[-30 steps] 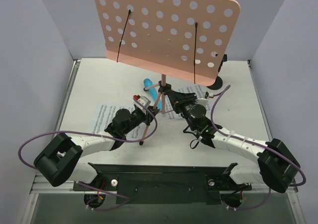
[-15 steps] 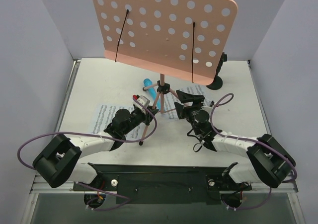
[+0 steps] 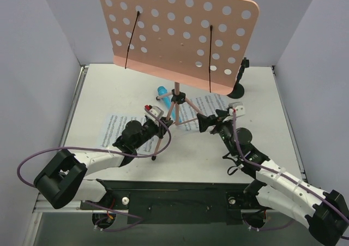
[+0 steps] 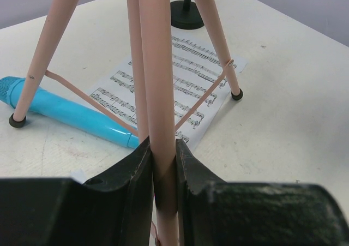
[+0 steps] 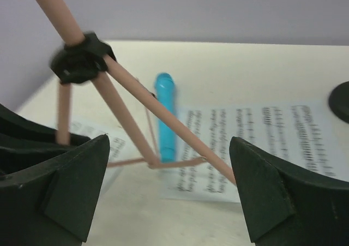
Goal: Set up the instrument practice props
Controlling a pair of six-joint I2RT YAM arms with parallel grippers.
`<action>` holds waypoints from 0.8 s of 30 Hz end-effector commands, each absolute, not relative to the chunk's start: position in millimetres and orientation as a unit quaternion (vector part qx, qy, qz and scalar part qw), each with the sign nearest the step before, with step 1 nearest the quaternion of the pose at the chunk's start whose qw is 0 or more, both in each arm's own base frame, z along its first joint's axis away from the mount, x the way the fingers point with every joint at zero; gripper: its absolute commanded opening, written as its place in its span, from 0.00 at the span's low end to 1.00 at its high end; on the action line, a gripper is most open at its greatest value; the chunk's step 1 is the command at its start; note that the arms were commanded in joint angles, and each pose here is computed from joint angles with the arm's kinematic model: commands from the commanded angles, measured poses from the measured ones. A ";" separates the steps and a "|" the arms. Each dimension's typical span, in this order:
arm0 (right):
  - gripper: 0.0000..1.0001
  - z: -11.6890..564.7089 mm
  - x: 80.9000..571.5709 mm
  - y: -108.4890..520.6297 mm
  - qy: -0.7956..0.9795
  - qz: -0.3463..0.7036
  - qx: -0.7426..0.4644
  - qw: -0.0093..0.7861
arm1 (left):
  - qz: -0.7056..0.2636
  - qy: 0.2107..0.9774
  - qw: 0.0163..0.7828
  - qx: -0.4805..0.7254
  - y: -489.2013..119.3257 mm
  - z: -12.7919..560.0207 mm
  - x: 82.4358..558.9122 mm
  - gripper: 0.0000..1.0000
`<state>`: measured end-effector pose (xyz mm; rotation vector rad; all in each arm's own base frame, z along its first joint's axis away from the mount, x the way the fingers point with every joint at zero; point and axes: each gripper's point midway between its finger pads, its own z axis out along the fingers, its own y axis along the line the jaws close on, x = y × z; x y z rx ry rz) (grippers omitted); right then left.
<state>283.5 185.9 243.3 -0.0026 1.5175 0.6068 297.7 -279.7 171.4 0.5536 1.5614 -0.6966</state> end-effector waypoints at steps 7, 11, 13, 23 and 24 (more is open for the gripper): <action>0.74 216.8 272.2 218.4 0.604 0.094 -0.386 0.691 | -0.296 0.644 0.652 0.269 -277.3 192.8 292.3 0.00; 0.70 244.9 259.6 244.4 0.532 0.097 -0.465 0.701 | -0.297 0.642 0.652 0.274 -278.8 192.9 291.4 0.00; 0.69 257.9 256.9 253.4 0.500 0.095 -0.489 0.708 | -0.298 0.640 0.652 0.276 -279.9 194.1 291.1 0.00; 0.64 290.9 272.5 283.9 0.424 0.058 -0.550 0.717 | -0.302 0.631 0.660 0.273 -280.8 199.7 291.7 0.00; 0.63 287.3 274.7 285.9 0.423 0.053 -0.557 0.713 | -0.302 0.632 0.659 0.273 -280.9 198.2 291.8 0.00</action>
